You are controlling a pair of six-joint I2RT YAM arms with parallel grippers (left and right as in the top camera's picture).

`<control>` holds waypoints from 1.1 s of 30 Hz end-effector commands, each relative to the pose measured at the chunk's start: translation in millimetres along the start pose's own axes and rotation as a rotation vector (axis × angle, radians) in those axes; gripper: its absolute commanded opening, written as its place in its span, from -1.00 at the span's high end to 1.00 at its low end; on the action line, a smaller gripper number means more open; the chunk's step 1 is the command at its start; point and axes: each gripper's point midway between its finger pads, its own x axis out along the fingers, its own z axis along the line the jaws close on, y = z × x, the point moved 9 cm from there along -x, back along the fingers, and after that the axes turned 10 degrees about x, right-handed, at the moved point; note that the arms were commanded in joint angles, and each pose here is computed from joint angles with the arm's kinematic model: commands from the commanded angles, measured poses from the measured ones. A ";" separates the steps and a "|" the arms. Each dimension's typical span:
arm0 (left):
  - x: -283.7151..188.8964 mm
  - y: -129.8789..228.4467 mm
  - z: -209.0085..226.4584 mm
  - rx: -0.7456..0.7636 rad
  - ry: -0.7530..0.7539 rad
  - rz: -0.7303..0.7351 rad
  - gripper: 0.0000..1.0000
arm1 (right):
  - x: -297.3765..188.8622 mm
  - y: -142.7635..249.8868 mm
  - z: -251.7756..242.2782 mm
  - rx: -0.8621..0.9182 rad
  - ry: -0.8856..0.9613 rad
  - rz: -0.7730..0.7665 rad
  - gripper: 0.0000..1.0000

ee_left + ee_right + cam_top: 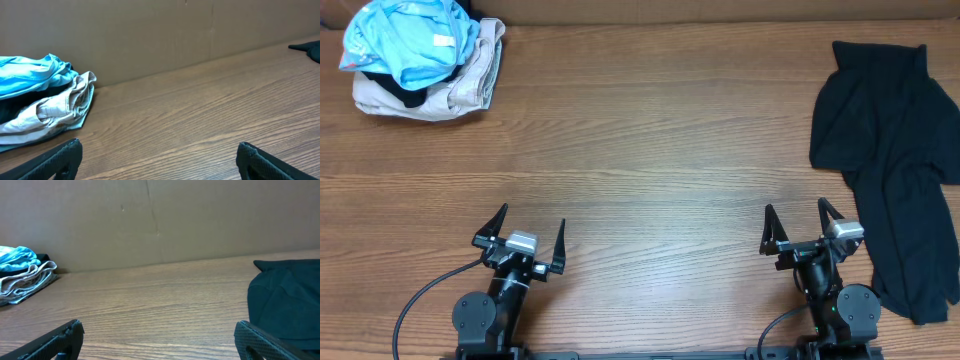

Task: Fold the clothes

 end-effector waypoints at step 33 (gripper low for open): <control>11.0 -147.7 50.5 -0.152 0.107 0.250 -1.00 | 6.8 -172.4 61.7 0.019 0.088 0.229 -1.00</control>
